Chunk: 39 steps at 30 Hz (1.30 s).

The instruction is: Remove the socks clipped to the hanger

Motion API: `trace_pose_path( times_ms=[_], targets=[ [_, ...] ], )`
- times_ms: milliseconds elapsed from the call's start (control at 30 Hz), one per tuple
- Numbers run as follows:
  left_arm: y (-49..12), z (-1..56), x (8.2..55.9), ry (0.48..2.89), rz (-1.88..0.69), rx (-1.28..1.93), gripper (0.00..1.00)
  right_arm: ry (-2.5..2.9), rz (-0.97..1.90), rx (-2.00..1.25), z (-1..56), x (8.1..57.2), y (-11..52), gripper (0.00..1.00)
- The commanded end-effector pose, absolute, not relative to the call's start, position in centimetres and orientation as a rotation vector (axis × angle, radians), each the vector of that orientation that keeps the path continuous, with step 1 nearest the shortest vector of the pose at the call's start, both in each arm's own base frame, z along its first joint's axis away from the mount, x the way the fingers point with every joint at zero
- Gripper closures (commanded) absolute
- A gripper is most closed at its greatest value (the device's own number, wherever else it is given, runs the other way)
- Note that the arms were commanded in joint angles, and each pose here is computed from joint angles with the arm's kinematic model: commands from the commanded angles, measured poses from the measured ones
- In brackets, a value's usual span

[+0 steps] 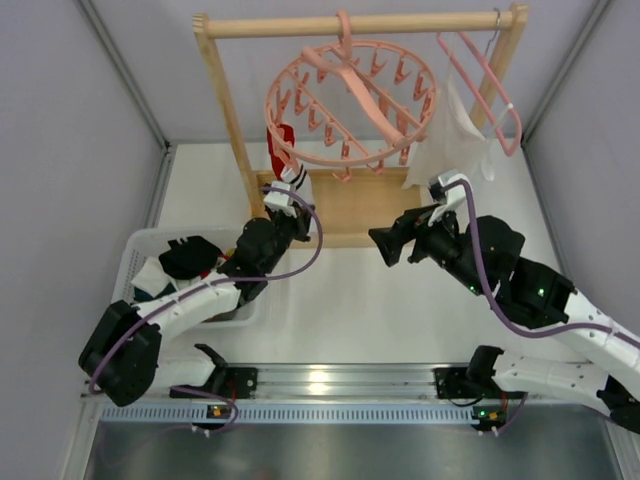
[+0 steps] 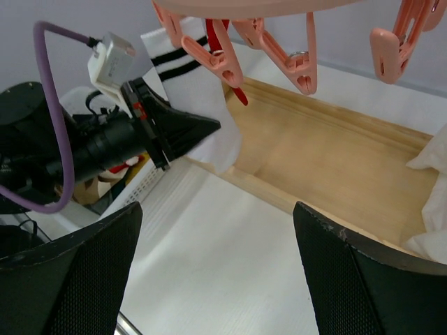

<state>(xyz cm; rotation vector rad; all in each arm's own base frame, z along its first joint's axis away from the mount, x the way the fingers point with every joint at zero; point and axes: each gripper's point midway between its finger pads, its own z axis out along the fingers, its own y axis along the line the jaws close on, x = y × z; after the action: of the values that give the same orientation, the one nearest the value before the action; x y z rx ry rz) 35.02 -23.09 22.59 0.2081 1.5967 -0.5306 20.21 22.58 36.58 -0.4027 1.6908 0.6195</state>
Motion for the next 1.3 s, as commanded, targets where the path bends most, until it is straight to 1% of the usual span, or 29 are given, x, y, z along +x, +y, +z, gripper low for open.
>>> trace_pose_path(
  times_ms=[0, 200, 233, 367, 433, 467, 500, 567, 600, 767, 933, 1000, 1267],
  targets=[
    [-24.0, 26.1, 34.3, 1.491, -0.516, 0.136, 1.00, 1.587, 0.717, -0.338, 40.2, 19.6, 22.2, 0.15],
    [-26.6, 25.8, 33.1, 1.505, -0.420, 0.139, 1.00, 1.553, 0.688, -0.265, 42.3, 19.7, 20.1, 0.15],
    [-28.1, 26.0, 32.6, 1.503, -0.417, 0.159, 1.00, 1.554, 0.674, -0.265, 42.5, 19.7, 19.9, 0.15],
    [-30.0, 26.0, 32.2, 1.512, -0.267, 0.159, 1.00, 1.534, 0.653, -0.250, 45.0, 19.7, 19.0, 0.15],
    [-30.8, 25.9, 32.0, 1.515, -0.199, 0.177, 1.00, 1.554, 0.612, -0.268, 45.3, 20.3, 19.3, 0.15],
    [-32.5, 26.3, 31.7, 1.509, -0.194, 0.191, 1.00, 1.559, 0.586, -0.260, 45.6, 20.6, 19.2, 0.15],
    [-32.4, 25.9, 31.7, 1.515, -0.125, 0.193, 1.00, 1.578, 0.560, -0.272, 46.0, 21.0, 19.5, 0.16],
    [-34.2, 26.0, 31.4, 1.513, -0.073, 0.218, 1.00, 1.601, 0.502, -0.281, 46.3, 21.7, 19.6, 0.17],
    [-34.7, 26.0, 31.3, 1.512, -0.055, 0.221, 1.00, 1.629, 0.469, -0.301, 46.5, 22.3, 20.2, 0.19],
    [-36.7, 25.9, 30.7, 1.513, 0.026, 0.231, 1.00, 1.728, 0.334, -0.422, 45.8, 24.2, 22.8, 0.25],
    [-37.8, 25.9, 30.3, 1.511, 0.032, 0.239, 1.00, 1.810, 0.190, -0.500, 43.7, 26.6, 25.2, 0.35],
    [-38.0, 25.9, 30.2, 1.511, 0.031, 0.240, 1.00, 1.823, 0.168, -0.507, 43.0, 27.1, 25.8, 0.37],
    [-38.2, 25.8, 30.0, 1.511, 0.029, 0.242, 1.00, 1.820, 0.100, -0.516, 41.9, 27.9, 27.0, 0.37]
  ],
)
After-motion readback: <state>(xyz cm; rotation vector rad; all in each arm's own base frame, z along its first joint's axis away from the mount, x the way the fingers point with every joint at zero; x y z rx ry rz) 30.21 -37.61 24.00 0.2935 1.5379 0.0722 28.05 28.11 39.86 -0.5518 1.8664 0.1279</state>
